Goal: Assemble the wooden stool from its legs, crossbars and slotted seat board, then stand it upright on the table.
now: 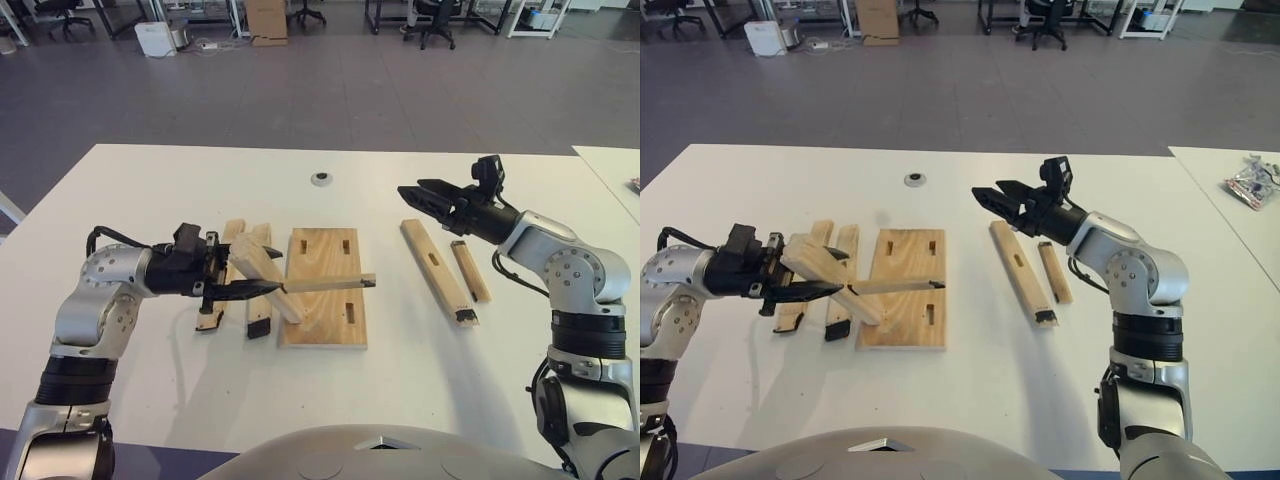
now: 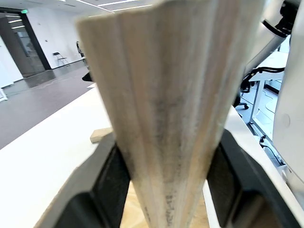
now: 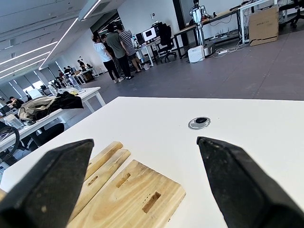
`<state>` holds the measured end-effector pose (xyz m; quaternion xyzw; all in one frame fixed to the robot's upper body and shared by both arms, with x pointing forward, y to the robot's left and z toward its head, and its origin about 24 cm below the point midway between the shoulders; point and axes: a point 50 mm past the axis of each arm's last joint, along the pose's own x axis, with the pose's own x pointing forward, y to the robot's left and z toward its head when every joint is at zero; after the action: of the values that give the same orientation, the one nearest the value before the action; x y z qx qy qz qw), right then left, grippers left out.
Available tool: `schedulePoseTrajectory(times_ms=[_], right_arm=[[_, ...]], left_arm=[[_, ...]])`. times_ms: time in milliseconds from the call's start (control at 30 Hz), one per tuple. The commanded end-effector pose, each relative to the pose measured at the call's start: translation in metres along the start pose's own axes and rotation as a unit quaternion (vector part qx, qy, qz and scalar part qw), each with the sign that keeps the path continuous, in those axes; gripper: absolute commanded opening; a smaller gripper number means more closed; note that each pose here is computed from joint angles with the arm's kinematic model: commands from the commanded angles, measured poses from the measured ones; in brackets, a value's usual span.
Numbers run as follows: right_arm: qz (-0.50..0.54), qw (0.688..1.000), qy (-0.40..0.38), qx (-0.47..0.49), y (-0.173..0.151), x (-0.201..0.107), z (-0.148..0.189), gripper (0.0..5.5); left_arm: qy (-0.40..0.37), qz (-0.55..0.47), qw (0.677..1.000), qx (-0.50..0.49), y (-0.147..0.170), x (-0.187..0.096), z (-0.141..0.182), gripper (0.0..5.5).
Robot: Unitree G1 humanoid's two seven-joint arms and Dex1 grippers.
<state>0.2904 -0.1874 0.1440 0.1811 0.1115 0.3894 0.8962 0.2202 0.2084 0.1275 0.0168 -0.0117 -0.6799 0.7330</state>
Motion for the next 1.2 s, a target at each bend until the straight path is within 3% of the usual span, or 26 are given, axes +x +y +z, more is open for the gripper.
schedulePoseTrajectory(times_ms=[33, 300, 467, 600, 733, 767, 1000, 1067, 1200], right_arm=[[-0.003, 1.0, -0.005, -0.004, 0.002, -0.002, 0.004, 4.05], [-0.009, 1.0, -0.014, -0.003, 0.002, 0.0, 0.004, 4.05], [-0.007, 1.0, -0.017, 0.003, 0.002, 0.002, 0.003, 4.05], [-0.006, 1.0, -0.02, 0.005, 0.003, 0.004, 0.003, 4.05], [-0.005, 1.0, -0.021, 0.009, 0.004, 0.005, 0.001, 4.05], [-0.004, 1.0, -0.023, 0.011, 0.004, 0.005, 0.001, 4.05], [-0.006, 0.999, -0.028, 0.018, 0.006, 0.005, -0.002, 4.05], [-0.008, 0.999, -0.029, 0.019, 0.006, 0.004, -0.003, 4.05], [-0.014, 0.999, -0.027, 0.024, 0.006, 0.001, -0.006, 4.05]], left_arm=[[0.108, 0.069, 0.976, -0.178, -0.026, -0.005, -0.07, 2.06], [0.16, 0.138, 0.971, -0.115, -0.014, 0.002, -0.066, 2.06], [0.131, 0.075, 0.983, -0.102, -0.012, 0.0, -0.055, 2.06], [0.177, 0.038, 0.979, -0.091, -0.015, -0.007, -0.059, 2.06], [0.163, 0.044, 0.981, -0.097, -0.008, -0.006, -0.058, 2.06], [0.147, 0.056, 0.982, -0.101, -0.005, -0.005, -0.055, 2.44], [0.112, 0.114, 0.984, -0.072, 0.011, -0.001, -0.043, 3.54], [0.137, 0.143, 0.978, -0.066, 0.009, -0.004, -0.047, 3.87], [0.226, 0.27, 0.932, -0.085, 0.008, -0.003, -0.067, 4.62]])
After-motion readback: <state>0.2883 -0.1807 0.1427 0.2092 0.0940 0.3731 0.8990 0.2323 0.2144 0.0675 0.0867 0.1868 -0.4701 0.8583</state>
